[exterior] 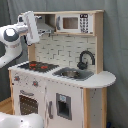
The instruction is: Play with the kitchen
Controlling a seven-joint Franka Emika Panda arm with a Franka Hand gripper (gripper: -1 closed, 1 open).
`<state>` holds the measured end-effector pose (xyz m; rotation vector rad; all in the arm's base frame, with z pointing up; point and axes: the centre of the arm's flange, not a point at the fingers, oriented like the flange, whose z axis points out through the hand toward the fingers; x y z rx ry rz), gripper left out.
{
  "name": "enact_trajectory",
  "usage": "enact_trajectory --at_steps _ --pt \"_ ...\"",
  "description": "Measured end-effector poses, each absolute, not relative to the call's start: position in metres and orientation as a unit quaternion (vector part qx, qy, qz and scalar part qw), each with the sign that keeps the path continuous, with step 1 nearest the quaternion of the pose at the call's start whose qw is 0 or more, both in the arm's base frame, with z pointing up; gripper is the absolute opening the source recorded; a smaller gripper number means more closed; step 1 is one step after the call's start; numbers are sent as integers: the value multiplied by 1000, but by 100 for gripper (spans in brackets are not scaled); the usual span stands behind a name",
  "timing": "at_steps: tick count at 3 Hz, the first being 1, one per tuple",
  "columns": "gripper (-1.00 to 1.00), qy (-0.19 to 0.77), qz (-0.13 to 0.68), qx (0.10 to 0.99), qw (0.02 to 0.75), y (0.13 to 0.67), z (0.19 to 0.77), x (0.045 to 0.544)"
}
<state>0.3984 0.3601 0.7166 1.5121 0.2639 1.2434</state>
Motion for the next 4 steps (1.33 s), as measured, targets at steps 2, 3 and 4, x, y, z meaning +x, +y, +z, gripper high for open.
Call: enact_trajectory --at_steps 2,3,4 --pt "100 103 509 660 543 381 700 350" --pt "100 103 478 682 544 381 652 364" --pt "100 82 462 725 504 367 648 372"
